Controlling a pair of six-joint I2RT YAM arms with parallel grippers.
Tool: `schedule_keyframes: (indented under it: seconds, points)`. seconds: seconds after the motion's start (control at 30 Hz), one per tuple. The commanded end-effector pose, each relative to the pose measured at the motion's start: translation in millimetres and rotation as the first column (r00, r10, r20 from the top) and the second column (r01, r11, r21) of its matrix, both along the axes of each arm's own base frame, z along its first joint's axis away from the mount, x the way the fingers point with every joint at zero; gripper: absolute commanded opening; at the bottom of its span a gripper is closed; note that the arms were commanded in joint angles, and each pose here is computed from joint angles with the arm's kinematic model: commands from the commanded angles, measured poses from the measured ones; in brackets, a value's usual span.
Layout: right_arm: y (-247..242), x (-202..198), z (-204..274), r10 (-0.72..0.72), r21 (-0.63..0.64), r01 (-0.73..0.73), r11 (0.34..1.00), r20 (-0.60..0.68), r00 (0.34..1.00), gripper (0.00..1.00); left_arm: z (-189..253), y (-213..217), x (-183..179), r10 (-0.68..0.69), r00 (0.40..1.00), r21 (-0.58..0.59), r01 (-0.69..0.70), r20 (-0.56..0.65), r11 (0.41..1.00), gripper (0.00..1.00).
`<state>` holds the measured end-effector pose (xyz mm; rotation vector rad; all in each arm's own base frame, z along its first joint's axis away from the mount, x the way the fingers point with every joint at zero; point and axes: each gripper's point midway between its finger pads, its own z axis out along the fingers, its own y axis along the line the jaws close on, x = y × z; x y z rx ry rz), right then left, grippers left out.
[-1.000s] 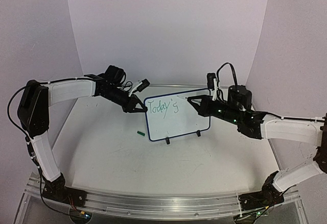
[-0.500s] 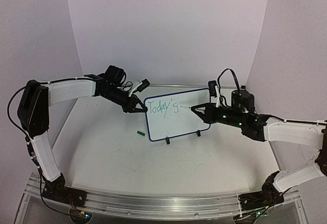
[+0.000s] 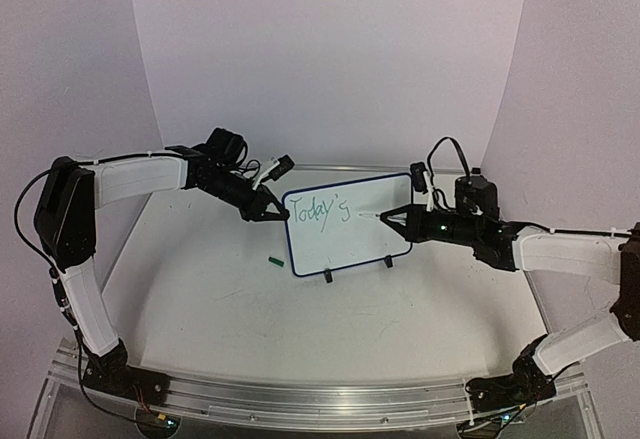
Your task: Write a sentence on the whiteboard
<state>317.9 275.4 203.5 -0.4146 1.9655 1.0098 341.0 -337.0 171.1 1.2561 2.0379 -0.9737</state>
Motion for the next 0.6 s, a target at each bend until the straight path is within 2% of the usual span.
schedule_keyframes:
  seconds: [0.0,0.57]
  points:
    - [-3,14,10,-0.02,0.022,0.02,1.0,0.038,0.999,0.0,4,5,-1,0.008,0.999,0.045,-0.01,0.045,0.999,0.0]
    - [-9,50,14,-0.139,0.066,0.135,0.989,0.058,0.989,0.0,3,5,-1,0.008,0.999,0.051,-0.01,0.045,0.999,0.0]
